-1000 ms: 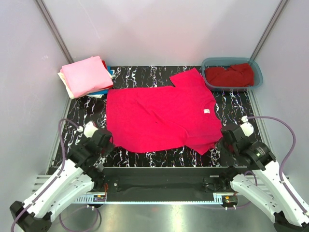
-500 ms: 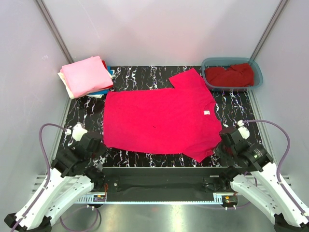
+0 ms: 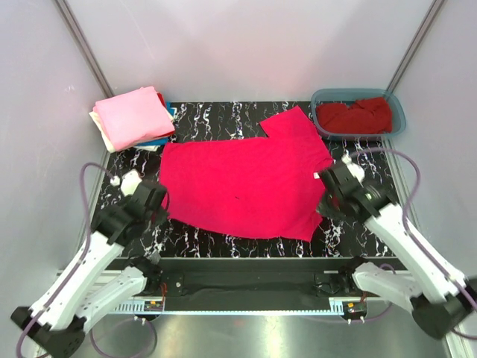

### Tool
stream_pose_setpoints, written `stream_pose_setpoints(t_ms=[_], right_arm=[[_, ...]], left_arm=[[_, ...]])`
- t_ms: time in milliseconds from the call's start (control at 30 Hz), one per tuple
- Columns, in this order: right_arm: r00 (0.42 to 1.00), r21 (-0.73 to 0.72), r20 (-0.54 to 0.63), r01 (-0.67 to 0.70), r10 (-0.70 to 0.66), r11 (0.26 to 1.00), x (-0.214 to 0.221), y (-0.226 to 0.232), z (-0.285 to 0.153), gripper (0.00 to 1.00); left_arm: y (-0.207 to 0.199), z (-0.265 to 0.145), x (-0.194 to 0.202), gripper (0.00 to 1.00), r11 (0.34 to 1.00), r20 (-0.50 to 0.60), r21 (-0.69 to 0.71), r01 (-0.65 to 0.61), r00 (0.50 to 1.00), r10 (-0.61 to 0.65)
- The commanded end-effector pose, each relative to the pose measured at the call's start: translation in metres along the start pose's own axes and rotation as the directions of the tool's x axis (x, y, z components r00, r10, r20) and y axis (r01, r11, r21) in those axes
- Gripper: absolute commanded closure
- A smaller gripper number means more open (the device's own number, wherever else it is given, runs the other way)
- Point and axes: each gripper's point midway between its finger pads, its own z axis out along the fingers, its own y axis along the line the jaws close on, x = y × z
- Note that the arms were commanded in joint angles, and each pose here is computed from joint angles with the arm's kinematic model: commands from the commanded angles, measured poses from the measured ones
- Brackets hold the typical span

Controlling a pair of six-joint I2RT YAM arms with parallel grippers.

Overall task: Fold and stack the t-shirts
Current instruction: Fold the tshirt

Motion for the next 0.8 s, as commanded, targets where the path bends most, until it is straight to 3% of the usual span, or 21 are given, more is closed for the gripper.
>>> stream_pose_setpoints(t_ms=[0, 133, 333, 767], right_arm=[[0.995, 0.007, 0.042, 0.095, -0.096, 0.995, -0.036, 0.027, 0.014, 1.0], [0.995, 0.006, 0.038, 0.088, -0.088, 0.996, -0.068, 0.04, 0.032, 1.0], [0.992, 0.061, 0.045, 0.112, -0.114, 0.992, -0.108, 0.052, 0.055, 1.0], [0.992, 0.127, 0.027, 0.122, -0.127, 0.984, -0.152, 0.055, 0.093, 1.0]], left_arm=[[-0.022, 0.01, -0.022, 1.0, 0.997, 0.032, 0.033, -0.076, 0.997, 0.075], [-0.022, 0.045, -0.025, 1.0, 0.996, -0.073, 0.037, -0.078, 0.994, 0.08], [-0.021, 0.079, -0.035, 1.0, 0.996, -0.123, 0.009, -0.093, 0.988, 0.093], [-0.016, 0.12, -0.049, 1.0, 0.993, -0.178, -0.034, -0.113, 0.978, 0.105]])
